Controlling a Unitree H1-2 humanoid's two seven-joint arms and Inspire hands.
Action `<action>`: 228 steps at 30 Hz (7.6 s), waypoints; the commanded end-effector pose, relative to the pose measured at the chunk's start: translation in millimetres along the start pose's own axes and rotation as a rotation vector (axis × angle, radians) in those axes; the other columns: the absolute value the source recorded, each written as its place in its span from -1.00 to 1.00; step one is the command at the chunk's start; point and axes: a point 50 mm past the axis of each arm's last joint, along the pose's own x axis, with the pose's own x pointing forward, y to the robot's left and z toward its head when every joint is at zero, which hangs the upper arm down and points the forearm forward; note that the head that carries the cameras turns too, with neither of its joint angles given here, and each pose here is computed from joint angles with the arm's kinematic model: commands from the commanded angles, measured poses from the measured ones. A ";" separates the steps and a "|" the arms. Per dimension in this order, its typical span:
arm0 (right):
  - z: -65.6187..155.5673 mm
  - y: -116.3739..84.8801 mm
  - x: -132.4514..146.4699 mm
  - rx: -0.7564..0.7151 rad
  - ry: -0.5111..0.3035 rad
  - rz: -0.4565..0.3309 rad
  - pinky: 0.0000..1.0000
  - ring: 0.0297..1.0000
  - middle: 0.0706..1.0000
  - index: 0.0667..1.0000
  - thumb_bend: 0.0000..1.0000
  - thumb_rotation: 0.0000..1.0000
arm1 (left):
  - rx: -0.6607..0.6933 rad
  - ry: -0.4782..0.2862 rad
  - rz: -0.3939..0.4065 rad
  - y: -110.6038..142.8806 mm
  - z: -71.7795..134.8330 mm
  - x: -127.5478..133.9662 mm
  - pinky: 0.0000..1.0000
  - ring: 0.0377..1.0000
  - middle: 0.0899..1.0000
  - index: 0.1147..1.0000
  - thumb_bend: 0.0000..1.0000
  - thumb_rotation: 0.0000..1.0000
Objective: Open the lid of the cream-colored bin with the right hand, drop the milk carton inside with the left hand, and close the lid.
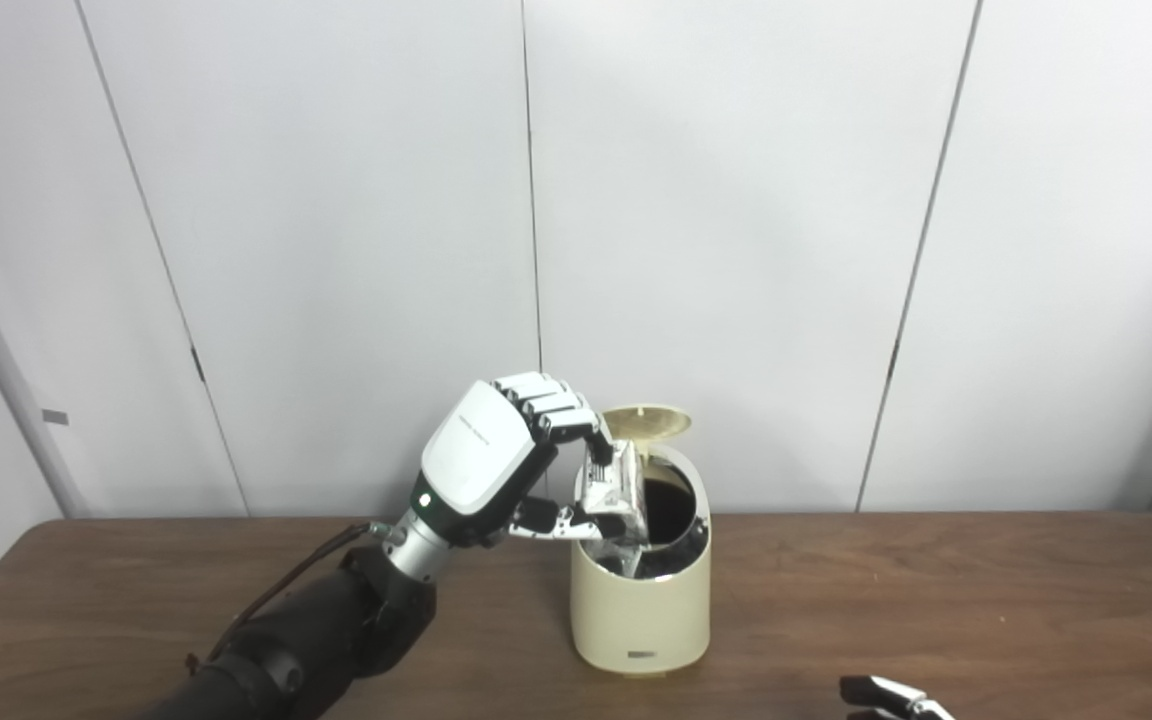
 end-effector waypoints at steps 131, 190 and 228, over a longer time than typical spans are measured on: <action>4.3 -2.4 -41.9 0.001 0.079 0.001 -0.04 0.25 0.39 0.36 -0.51 -0.88 | 0.073 -0.075 0.009 26.3 -8.4 26.5 0.32 0.47 0.61 0.84 0.84 -0.60; 119.8 -47.5 201.6 -0.355 -0.560 0.078 0.32 0.66 0.74 0.69 0.14 0.66 | -0.519 0.602 0.350 52.8 98.5 -147.1 0.20 0.41 0.42 0.39 -0.66 -0.16; 177.7 27.3 291.4 -0.572 -0.500 0.461 0.53 0.76 0.72 0.64 0.42 0.58 | -0.649 0.849 0.378 33.0 144.1 -186.2 0.28 0.42 0.44 0.42 -0.58 0.04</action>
